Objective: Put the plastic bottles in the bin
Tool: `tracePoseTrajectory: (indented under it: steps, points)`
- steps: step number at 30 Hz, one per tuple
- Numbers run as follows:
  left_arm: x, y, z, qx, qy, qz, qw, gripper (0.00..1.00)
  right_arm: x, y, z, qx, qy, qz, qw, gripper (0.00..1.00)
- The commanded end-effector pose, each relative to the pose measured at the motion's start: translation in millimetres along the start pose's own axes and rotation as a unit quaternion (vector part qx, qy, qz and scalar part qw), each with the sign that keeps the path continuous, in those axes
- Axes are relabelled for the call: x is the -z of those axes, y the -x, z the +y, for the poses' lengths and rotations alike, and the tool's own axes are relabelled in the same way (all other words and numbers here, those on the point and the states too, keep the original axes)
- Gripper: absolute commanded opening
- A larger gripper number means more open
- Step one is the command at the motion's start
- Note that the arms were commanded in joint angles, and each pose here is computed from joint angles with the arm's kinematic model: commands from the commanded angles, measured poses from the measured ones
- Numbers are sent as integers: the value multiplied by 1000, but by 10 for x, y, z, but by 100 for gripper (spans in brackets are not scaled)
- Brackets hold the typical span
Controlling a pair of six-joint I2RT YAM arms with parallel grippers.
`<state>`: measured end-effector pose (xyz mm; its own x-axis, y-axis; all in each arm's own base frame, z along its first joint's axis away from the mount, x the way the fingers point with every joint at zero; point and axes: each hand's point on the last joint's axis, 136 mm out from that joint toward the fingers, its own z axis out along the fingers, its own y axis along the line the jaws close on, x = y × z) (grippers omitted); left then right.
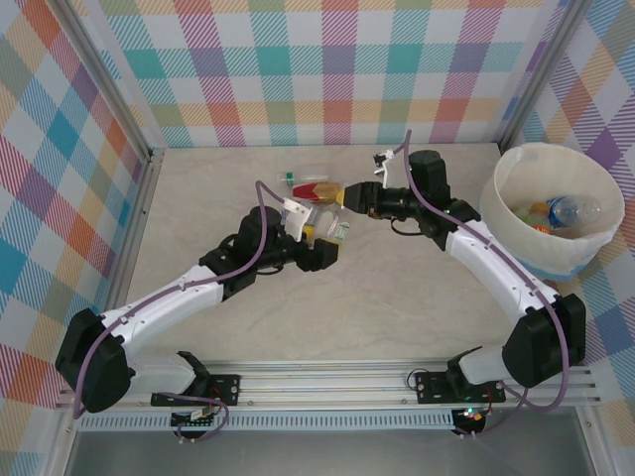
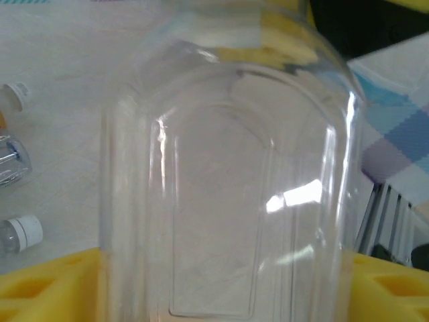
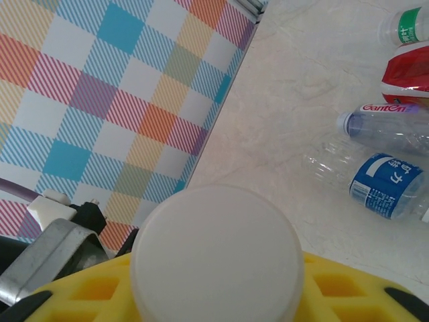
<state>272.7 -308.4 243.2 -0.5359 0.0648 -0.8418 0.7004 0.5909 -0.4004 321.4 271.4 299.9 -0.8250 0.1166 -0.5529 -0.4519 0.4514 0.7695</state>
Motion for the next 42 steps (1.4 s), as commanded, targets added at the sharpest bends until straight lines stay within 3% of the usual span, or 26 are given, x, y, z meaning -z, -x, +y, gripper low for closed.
tracePoseTrajectory:
  steps: [1,3,7,12,16,21,28,34,42]
  points:
    - [119,180,21,10,21,-60,998,92,150,90,157,41,-5,-30,999,39]
    - [185,205,56,17,30,-81,996,99,191,111,115,44,-24,-41,998,34]
    - [315,153,227,32,77,-97,992,100,366,198,20,54,-78,-85,992,25]
    - [524,-71,632,67,177,-104,976,100,783,306,-72,82,-154,-175,969,0]
    - [730,-210,873,93,228,-128,961,100,1222,373,-85,116,-213,-244,939,0]
    - [1039,-220,1084,124,275,-189,935,100,1948,520,-110,131,-300,-353,876,0]
    - [1282,-284,1282,164,309,-227,909,100,2958,745,218,190,-363,-506,759,0]
    - [1307,-383,1360,183,319,-222,903,100,3550,968,277,213,-447,-547,675,0]
    - [1324,-384,1381,187,321,-223,901,100,4234,1083,-131,148,-536,-591,585,0]
